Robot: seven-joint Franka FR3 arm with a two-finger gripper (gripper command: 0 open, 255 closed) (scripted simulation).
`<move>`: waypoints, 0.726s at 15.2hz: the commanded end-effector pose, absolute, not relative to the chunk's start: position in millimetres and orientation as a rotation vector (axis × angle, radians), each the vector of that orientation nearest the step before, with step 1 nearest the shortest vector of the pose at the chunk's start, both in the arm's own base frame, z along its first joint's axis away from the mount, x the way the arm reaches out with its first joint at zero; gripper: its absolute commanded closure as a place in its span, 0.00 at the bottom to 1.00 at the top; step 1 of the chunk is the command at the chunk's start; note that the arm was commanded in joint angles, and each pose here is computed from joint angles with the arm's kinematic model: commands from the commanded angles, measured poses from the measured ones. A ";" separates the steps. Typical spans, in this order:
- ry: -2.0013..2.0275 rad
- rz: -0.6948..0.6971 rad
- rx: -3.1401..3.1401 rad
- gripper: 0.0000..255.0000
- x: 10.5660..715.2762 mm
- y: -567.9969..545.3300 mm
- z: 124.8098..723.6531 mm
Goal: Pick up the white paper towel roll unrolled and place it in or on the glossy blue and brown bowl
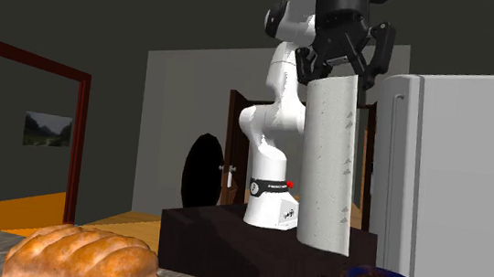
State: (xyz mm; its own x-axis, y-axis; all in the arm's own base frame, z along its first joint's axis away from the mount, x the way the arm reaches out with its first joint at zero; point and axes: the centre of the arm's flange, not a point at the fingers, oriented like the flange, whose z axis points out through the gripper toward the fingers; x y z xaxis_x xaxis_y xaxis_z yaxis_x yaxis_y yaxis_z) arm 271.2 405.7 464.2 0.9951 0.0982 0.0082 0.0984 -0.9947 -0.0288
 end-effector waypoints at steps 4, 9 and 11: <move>-0.151 -0.009 -3.108 1.00 206.4 409.1 482.8; -0.151 -0.009 -3.108 1.00 143.1 414.1 500.8; -0.151 -0.009 -3.108 1.00 117.8 416.1 508.0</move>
